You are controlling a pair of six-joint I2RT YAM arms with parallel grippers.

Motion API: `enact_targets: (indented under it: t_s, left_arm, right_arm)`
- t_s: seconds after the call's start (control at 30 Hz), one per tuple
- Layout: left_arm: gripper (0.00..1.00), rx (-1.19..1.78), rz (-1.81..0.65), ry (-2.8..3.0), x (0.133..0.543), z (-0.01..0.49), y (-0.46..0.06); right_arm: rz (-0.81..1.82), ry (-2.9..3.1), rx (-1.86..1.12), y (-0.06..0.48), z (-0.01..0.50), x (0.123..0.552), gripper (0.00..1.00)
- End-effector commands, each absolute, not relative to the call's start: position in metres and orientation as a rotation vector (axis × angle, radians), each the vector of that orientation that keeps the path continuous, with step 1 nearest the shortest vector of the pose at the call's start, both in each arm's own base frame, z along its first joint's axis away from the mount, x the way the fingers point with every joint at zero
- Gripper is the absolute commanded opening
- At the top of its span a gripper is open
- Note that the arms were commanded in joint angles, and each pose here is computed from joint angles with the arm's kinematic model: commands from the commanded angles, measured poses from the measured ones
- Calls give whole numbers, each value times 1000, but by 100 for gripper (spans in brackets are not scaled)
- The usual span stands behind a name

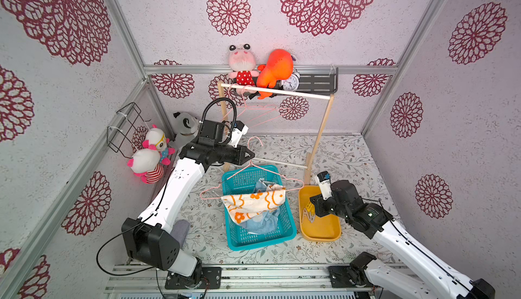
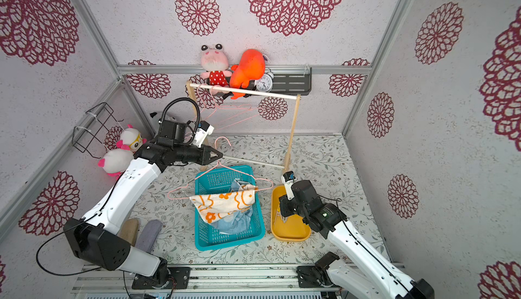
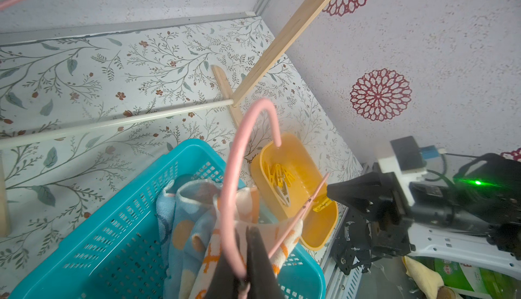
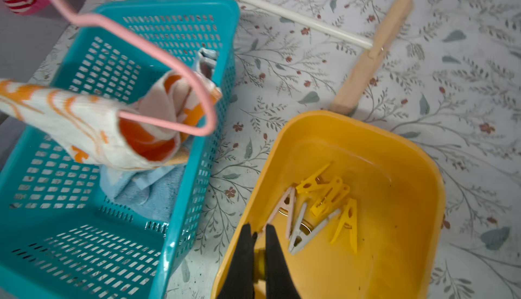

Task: Remove the clothespins securing towels to the hanger
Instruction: Place the clothespin in the storage box.

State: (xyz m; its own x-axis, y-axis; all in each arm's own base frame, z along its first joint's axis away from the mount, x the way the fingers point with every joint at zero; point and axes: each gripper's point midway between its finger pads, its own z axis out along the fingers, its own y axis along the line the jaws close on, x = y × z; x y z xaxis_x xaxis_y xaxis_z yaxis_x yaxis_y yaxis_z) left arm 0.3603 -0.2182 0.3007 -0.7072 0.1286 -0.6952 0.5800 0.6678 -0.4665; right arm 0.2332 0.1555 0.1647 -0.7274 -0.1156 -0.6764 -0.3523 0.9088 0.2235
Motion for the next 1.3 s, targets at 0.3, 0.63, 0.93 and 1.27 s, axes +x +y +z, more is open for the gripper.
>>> enact_targets:
  t_s: [0.3,0.63,0.93,1.27]
  left_arm:
    - [0,556,-905,2214,360,309,-214]
    - [0,554,-899,2210,361,311,-213]
    - [0,551,-898,2201,362,314,-212]
    - [0,539,-904,2201,365,314,-211]
  right_arm:
    - [388,2410,-41,122,124,258,36]
    - [439,2356,-125,130,139,259,50]
    - [854,2071,-477,190,203,225,42]
    - [934,1956,-636,244,227,216,43]
